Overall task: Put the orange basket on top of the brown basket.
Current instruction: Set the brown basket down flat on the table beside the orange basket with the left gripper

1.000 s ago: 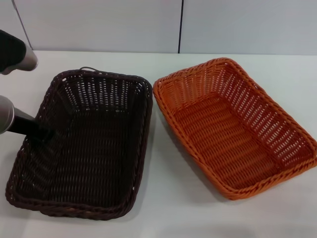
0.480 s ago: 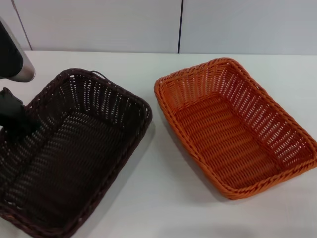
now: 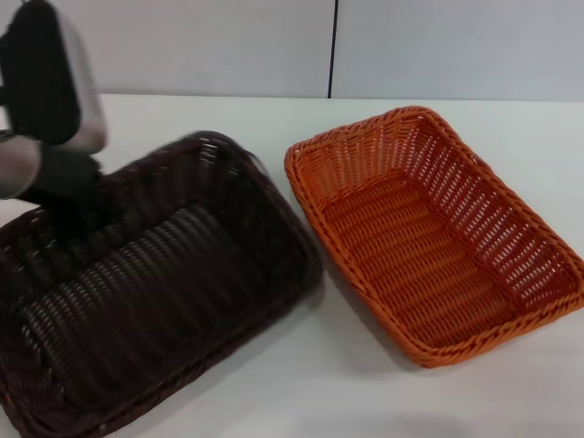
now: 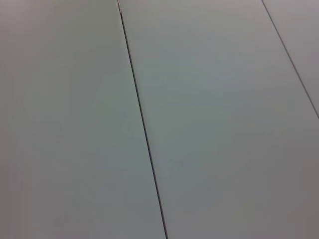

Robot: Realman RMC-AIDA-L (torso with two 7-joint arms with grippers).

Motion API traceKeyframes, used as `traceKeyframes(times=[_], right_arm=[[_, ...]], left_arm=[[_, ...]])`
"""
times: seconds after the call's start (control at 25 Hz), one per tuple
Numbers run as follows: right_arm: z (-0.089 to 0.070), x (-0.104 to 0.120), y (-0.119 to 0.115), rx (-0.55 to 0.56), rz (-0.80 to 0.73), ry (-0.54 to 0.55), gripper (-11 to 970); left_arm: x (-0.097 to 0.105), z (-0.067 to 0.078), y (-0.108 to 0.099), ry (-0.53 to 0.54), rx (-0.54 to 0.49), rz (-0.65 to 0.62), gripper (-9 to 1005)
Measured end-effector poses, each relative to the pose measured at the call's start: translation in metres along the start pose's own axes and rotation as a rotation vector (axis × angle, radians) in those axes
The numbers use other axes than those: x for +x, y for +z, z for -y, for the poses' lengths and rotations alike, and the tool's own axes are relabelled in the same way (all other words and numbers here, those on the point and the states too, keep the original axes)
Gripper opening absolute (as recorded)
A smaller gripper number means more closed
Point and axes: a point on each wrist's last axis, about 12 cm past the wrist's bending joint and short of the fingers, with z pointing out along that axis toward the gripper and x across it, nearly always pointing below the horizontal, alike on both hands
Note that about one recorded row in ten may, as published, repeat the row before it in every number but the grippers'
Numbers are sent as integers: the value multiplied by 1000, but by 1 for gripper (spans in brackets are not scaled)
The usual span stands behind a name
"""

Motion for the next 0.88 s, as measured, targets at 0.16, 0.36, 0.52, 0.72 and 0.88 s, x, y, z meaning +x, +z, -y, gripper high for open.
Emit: traceKeyframes(times=[0.16, 0.36, 0.52, 0.72, 0.88], right_arm=[[0, 0, 0, 0, 0, 0, 810], [1, 0, -1, 1, -1, -3, 810], [1, 0, -1, 1, -1, -4, 810], [2, 0, 0, 2, -1, -8, 810], [3, 0, 1, -2, -1, -12, 810]], left_arm=[[-22, -5, 17, 37, 25, 54, 272], [-33, -11, 29, 48, 32, 65, 273], [-41, -15, 39, 75, 30, 68, 274], [-50, -14, 44, 109, 17, 79, 274], [-54, -14, 45, 119, 10, 86, 275]])
